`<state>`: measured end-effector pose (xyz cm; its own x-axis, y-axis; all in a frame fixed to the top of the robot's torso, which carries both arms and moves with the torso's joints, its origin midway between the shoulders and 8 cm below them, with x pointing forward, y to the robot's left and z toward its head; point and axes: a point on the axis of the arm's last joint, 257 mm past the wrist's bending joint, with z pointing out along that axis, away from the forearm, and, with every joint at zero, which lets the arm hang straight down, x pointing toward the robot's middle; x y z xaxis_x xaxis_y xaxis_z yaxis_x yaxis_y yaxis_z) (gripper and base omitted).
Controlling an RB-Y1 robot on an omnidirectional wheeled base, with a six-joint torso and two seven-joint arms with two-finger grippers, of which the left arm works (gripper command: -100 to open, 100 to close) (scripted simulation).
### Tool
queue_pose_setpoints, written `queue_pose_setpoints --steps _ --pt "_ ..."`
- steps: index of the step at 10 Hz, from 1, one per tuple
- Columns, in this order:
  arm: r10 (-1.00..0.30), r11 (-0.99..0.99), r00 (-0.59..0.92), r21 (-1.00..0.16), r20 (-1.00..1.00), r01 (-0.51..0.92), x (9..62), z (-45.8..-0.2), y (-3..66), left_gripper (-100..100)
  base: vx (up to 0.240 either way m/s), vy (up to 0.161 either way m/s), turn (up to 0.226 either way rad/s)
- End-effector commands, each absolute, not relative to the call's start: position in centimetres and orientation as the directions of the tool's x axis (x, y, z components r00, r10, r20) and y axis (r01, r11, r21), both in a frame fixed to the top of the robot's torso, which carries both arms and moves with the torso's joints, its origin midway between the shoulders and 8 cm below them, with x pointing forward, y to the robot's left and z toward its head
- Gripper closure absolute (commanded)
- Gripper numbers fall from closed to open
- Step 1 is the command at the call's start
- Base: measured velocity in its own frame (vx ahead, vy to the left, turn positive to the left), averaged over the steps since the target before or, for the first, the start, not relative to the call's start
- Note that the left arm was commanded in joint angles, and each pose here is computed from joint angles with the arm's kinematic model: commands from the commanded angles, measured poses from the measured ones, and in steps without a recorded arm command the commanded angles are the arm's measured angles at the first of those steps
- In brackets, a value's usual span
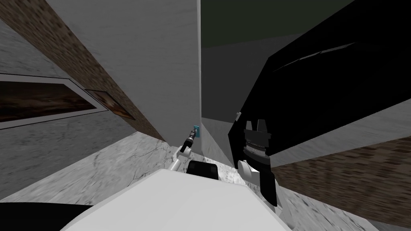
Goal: Push the door open
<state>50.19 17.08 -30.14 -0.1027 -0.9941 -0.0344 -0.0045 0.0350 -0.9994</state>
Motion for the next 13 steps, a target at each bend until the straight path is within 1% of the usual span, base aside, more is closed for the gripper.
queue_pose_setpoints --steps 1,5,9,10,13 --pt "-0.996 0.047 -0.075 -0.999 -0.047 0.010 50.6 -29.5 19.0 100 0.212 -0.097 0.070" --pt "-0.998 0.055 -0.026 -0.998 -0.056 0.007 50.9 -29.5 21.9 100 0.183 -0.112 0.076" --pt "-0.998 0.055 0.037 -0.998 -0.055 0.004 51.0 -29.4 25.2 100 0.170 -0.113 0.112" --pt "-0.998 0.061 0.023 -0.998 -0.061 -0.001 50.7 -29.6 25.0 -100 -0.026 -0.075 0.047" --pt "-0.998 0.058 0.020 -0.998 -0.058 -0.001 50.6 -29.6 24.9 -100 -0.167 -0.018 0.002"
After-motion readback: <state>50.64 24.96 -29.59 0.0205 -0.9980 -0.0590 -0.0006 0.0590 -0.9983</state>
